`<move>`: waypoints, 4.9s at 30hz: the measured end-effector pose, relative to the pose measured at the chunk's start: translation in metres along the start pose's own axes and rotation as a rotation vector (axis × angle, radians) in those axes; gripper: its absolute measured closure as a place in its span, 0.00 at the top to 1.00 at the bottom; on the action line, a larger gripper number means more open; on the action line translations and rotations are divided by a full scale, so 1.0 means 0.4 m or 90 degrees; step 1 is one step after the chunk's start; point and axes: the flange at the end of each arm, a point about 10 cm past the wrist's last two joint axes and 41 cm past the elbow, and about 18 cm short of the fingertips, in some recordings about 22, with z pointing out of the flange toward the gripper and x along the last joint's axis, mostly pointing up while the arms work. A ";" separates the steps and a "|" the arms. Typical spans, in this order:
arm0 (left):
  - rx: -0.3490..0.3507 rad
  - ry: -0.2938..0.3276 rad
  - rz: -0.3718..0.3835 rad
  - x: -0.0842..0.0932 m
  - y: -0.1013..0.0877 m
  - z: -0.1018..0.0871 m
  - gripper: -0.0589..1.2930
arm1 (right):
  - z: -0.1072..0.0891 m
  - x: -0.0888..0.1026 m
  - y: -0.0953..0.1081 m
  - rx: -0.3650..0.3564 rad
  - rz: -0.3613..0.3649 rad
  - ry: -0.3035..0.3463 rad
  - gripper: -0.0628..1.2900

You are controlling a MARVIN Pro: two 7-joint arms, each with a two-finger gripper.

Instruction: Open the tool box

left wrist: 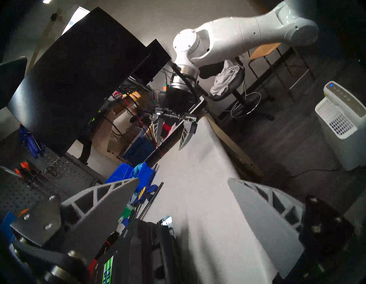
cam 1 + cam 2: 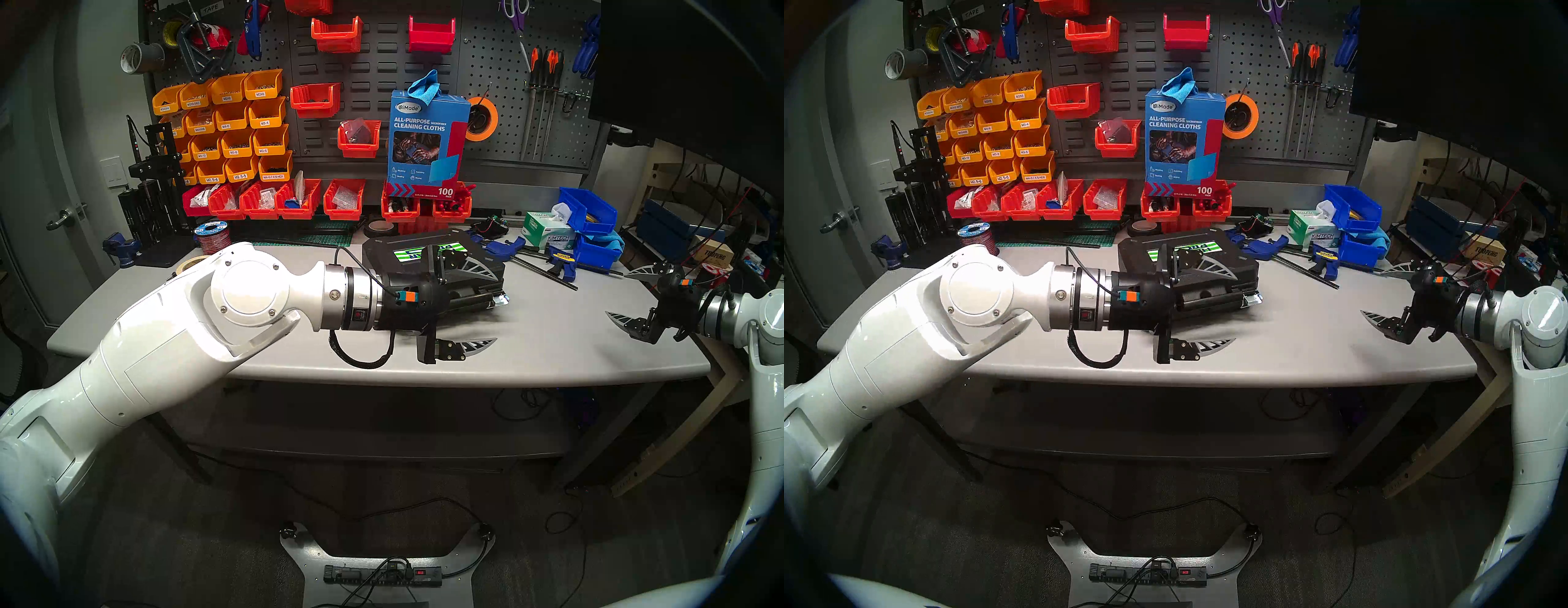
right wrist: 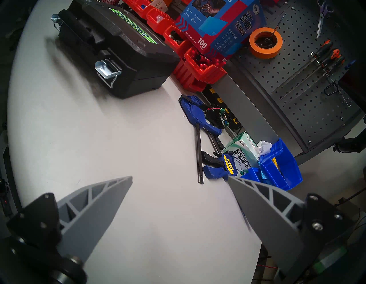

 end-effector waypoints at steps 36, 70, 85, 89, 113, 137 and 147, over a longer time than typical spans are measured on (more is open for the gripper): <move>0.016 -0.099 0.030 -0.119 0.057 0.067 0.94 | 0.000 0.000 0.000 -0.001 0.001 -0.002 0.98; 0.099 -0.184 0.117 -0.160 0.039 0.119 0.46 | 0.000 0.000 0.001 -0.001 0.000 -0.002 0.98; 0.097 -0.154 0.035 -0.123 0.002 0.110 0.23 | 0.000 0.000 0.001 -0.001 0.000 -0.002 0.98; 0.110 -0.148 -0.011 -0.106 -0.035 0.109 0.22 | 0.000 0.000 0.001 -0.001 0.000 -0.002 0.98; 0.297 -0.106 -0.320 -0.068 -0.424 -0.056 0.22 | 0.000 0.000 0.001 -0.001 0.001 -0.002 0.98; 0.554 -0.185 -0.751 -0.272 -0.571 -0.407 0.22 | 0.000 0.000 0.001 -0.001 0.000 -0.002 0.98; 0.693 -0.237 -0.852 -0.364 -0.491 -0.530 0.22 | 0.000 0.000 0.001 -0.001 0.000 -0.002 0.98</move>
